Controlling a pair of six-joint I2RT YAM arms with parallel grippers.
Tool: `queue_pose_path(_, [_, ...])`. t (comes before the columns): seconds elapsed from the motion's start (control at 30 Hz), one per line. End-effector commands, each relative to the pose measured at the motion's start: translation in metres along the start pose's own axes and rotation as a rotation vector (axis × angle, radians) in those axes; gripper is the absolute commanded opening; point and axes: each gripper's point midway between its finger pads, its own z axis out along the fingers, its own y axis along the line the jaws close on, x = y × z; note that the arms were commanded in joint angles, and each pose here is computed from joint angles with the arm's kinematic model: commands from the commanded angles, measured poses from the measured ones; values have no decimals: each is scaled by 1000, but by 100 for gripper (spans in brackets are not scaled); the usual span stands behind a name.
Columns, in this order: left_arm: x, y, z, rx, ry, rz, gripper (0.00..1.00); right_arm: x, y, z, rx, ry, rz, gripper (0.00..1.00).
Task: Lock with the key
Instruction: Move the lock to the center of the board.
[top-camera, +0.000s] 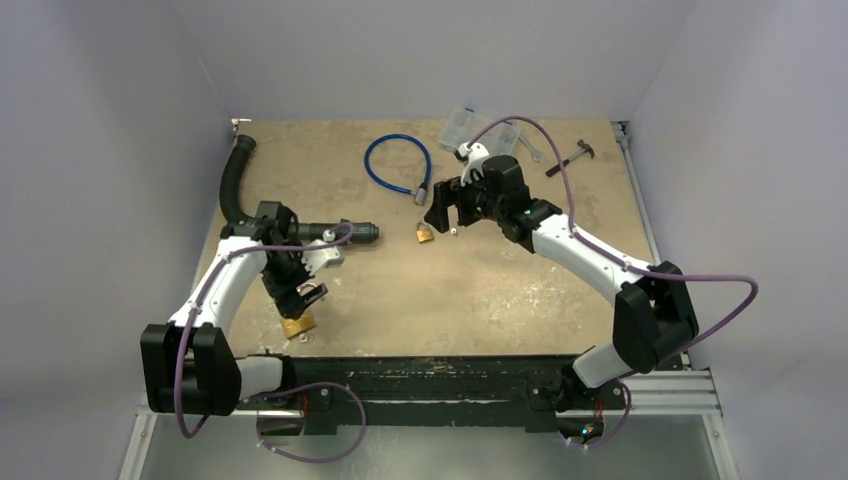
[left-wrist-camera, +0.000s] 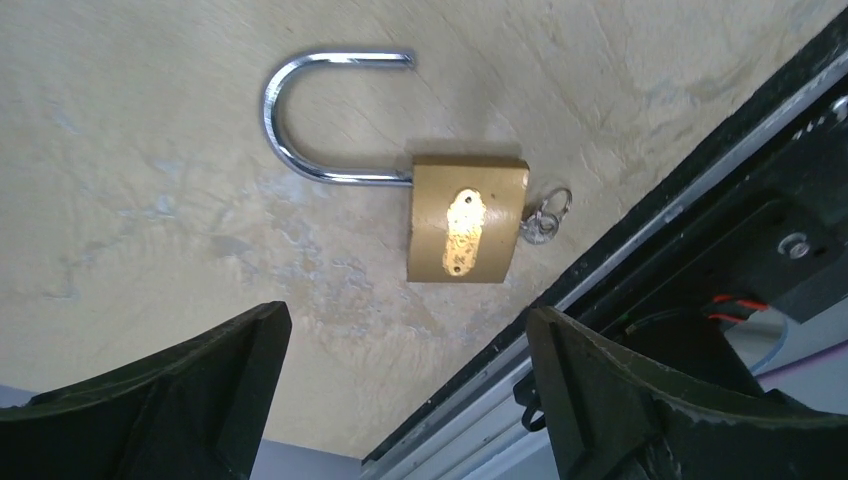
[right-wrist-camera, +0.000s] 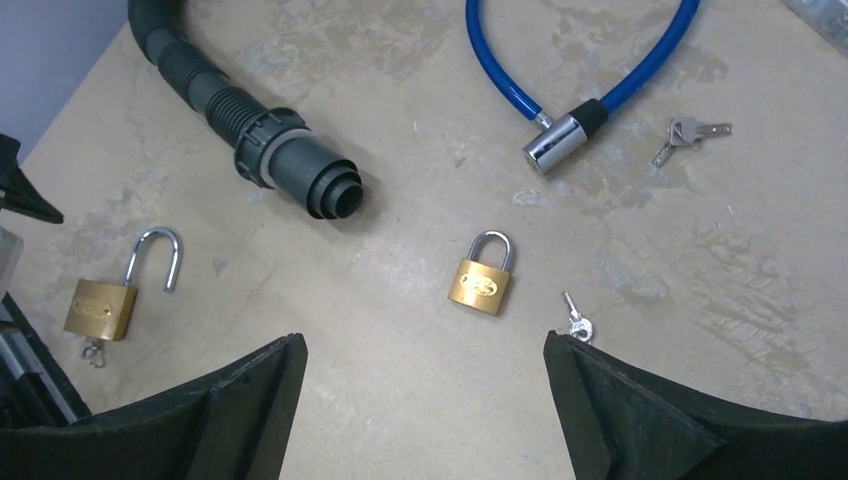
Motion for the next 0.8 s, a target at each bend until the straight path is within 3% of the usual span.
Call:
queue_pose_path(0.0, [23, -6, 10, -10, 62, 101, 96, -14, 5, -7, -53, -74, -40, 99])
queue_pose_path(0.27, [48, -18, 43, -12, 146, 153, 91, -15, -7, -6, -39, -73, -22, 99])
queue_pose_path(0.67, [25, -19, 68, -65, 121, 214, 85, -12, -20, -4, -31, -60, 14, 99])
queue_pose_path(0.77, [21, -18, 70, -68, 109, 221, 79, -11, -21, -4, -30, -58, 19, 99])
